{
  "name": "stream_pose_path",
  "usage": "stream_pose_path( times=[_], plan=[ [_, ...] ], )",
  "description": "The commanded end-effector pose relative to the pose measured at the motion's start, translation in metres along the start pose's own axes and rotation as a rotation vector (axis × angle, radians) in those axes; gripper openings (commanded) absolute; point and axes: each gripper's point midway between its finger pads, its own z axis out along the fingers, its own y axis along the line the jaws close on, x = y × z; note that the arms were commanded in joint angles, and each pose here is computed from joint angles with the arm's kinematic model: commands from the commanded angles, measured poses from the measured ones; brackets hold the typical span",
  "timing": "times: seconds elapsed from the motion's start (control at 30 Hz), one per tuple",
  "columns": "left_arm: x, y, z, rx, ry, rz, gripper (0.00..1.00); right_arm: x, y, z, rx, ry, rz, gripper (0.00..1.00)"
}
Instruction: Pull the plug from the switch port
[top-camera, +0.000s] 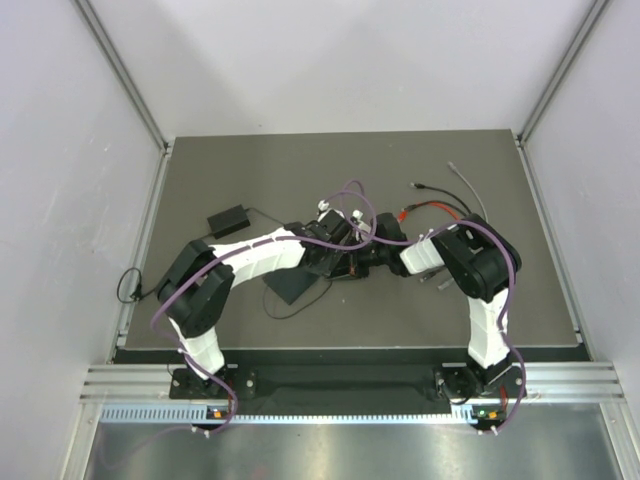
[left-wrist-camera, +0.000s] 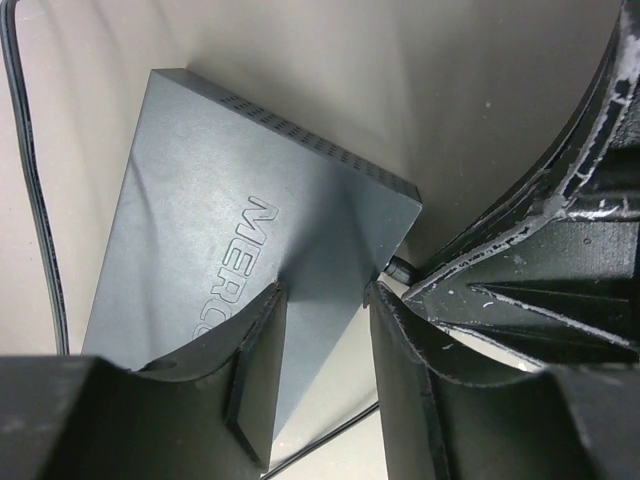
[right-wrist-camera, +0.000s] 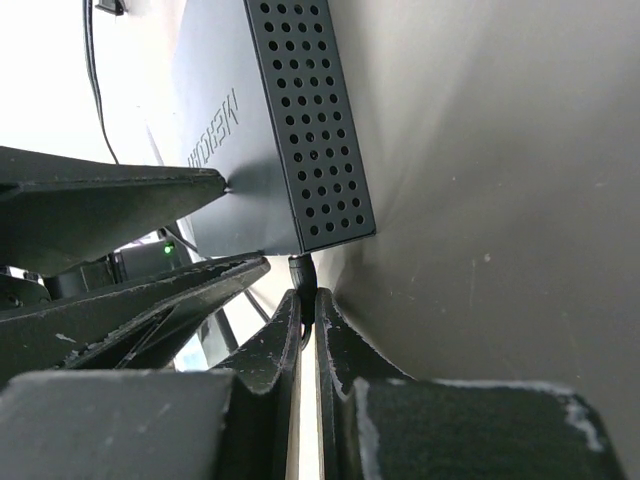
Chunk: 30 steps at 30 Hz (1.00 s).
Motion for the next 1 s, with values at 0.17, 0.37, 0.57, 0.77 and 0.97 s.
stream_pose_path(
  times=[0.17, 0.37, 0.57, 0.77, 0.97],
  plan=[
    [0.028, 0.017, 0.03, -0.122, 0.088, -0.003, 0.43, 0.005, 0.002, -0.004, 0.0, -0.019, -0.028, 0.0],
    [0.025, 0.018, 0.033, -0.083, 0.077, -0.05, 0.43, 0.015, 0.006, -0.01, -0.031, -0.039, -0.005, 0.0],
    [0.019, 0.024, 0.024, -0.091, 0.047, -0.049, 0.43, 0.014, 0.012, -0.012, -0.062, -0.059, 0.006, 0.0],
    [0.003, 0.013, -0.014, 0.051, -0.039, -0.11, 0.44, 0.018, 0.043, -0.025, -0.199, -0.096, 0.052, 0.0],
    [-0.017, -0.008, -0.084, 0.301, -0.178, -0.19, 0.5, 0.031, 0.059, -0.032, -0.257, -0.084, 0.049, 0.0]
  ],
)
